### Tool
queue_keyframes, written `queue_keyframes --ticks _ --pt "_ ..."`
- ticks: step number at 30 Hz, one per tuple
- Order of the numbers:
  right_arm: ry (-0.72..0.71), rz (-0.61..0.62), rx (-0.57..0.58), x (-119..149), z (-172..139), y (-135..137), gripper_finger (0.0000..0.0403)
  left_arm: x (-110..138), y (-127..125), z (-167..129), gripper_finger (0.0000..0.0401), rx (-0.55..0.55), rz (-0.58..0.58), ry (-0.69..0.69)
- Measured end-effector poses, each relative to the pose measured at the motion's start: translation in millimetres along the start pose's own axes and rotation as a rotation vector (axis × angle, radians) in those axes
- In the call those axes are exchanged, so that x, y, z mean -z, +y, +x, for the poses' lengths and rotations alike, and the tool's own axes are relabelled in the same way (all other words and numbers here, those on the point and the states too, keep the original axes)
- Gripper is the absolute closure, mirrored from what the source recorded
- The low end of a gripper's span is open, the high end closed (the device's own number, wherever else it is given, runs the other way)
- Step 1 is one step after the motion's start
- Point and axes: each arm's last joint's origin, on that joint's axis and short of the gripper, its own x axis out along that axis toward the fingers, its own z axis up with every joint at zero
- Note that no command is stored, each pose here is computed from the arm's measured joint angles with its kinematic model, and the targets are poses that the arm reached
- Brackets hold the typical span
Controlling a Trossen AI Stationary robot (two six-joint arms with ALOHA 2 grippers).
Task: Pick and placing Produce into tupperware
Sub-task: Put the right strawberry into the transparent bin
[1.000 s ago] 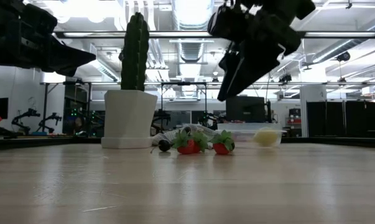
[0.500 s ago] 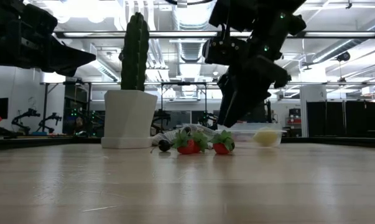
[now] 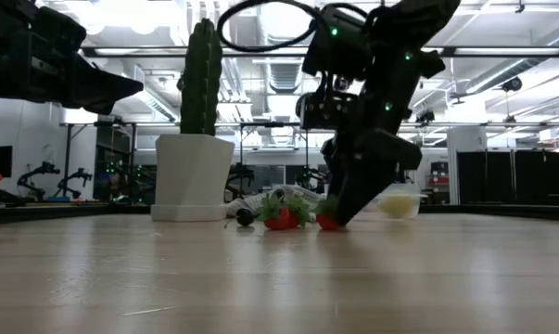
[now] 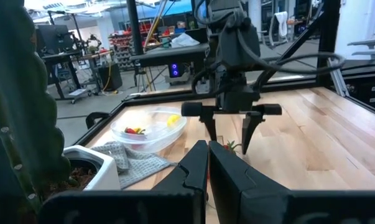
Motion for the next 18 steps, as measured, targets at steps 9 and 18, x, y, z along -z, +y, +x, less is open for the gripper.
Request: queue_keyframes --ticks 9,18 --pt "-0.014 0.020 0.000 -2.9 -0.4 -1.0 0.0158 0.0 0.0 0.0 0.0401 0.000 0.000 0.000" --pt "-0.033 0.028 0.001 -4.6 -0.1 -2.3 0.0163 0.0 0.0 0.0 0.0401 0.000 0.000 0.000"
